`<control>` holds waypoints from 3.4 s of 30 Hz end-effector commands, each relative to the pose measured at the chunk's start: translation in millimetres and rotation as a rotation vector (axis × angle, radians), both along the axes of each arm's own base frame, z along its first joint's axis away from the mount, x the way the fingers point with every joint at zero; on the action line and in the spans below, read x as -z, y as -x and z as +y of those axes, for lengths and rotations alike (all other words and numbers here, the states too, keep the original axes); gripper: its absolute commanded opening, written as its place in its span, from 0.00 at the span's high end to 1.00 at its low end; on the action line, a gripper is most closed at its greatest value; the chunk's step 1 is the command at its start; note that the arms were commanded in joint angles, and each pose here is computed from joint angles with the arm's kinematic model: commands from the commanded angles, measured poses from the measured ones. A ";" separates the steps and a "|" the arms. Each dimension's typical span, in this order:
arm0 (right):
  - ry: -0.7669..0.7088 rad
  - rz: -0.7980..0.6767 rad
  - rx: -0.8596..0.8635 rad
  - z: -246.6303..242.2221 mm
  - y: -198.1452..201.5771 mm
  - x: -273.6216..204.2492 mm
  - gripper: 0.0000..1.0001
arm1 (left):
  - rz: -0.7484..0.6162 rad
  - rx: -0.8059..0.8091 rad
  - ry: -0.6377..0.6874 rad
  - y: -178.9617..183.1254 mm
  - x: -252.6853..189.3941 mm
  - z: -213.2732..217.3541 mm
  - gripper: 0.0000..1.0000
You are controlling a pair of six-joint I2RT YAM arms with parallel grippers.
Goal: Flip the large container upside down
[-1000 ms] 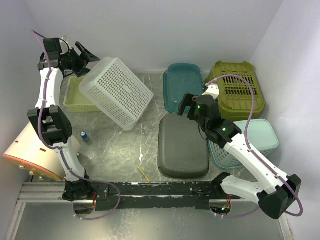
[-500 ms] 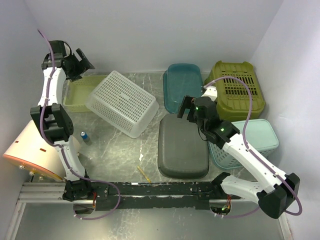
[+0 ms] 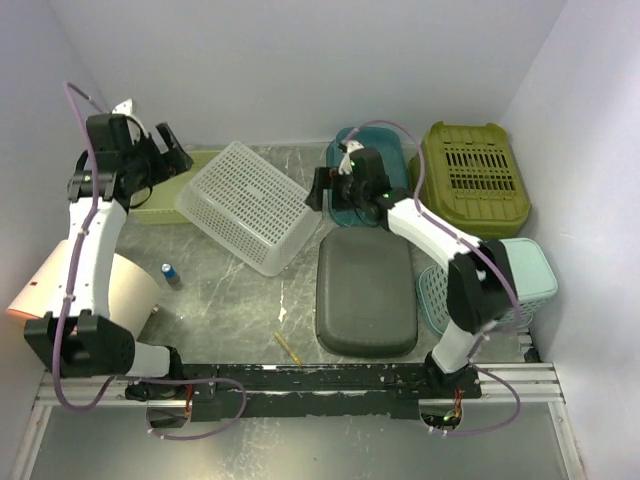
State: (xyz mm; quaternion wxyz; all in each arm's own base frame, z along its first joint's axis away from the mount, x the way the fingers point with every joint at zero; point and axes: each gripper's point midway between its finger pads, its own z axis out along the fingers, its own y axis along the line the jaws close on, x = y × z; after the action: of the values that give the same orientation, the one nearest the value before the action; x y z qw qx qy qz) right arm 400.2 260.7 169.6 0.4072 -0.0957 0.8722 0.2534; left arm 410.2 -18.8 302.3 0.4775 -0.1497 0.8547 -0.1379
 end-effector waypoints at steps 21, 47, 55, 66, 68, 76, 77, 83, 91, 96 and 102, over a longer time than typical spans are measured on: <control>-0.380 0.063 -0.448 99.6 -32.1 11.3 0.00 | 0.090 0.330 0.339 40.2 123.9 -90.5 0.01; -0.486 0.106 -0.510 85.4 19.3 -8.0 0.00 | 0.062 0.681 0.308 2.5 92.3 -228.2 0.01; -0.452 0.046 -0.406 64.9 5.9 -24.5 0.00 | 0.107 0.665 0.273 -13.0 115.3 -228.6 0.01; -0.437 -0.023 -0.366 31.4 -6.7 -56.8 0.00 | 0.131 0.583 0.252 -7.7 120.7 -216.1 0.00; -0.424 -0.014 -0.352 28.4 -5.6 -53.6 0.00 | 0.122 0.573 0.242 -4.0 117.4 -212.6 0.00; -0.303 -0.025 -0.319 9.3 18.7 -51.0 0.00 | 0.093 0.515 0.107 25.1 78.1 -180.0 0.00; -0.287 -0.021 -0.314 7.5 25.5 -49.5 0.00 | 0.075 0.485 0.078 27.2 73.3 -171.4 0.00; -0.127 -0.027 -0.517 55.3 110.0 -37.5 0.00 | 0.194 0.455 0.035 65.0 80.6 -151.8 0.00; -0.118 -0.010 -0.701 116.9 207.9 -12.0 0.00 | 0.200 0.361 0.028 91.6 92.3 -130.7 0.00; -0.062 0.021 -0.724 141.4 224.0 10.6 0.00 | 0.213 0.350 0.018 93.3 86.5 -127.5 0.00; -0.039 0.097 -0.758 162.5 237.9 41.2 0.00 | 0.149 0.263 0.029 88.8 54.6 -114.7 0.00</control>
State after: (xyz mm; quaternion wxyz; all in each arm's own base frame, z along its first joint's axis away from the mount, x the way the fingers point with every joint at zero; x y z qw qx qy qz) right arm 159.7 405.8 131.5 0.2379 -0.3973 0.7877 0.4063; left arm 316.5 -146.0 206.5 0.3391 -0.0219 0.9173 -0.2076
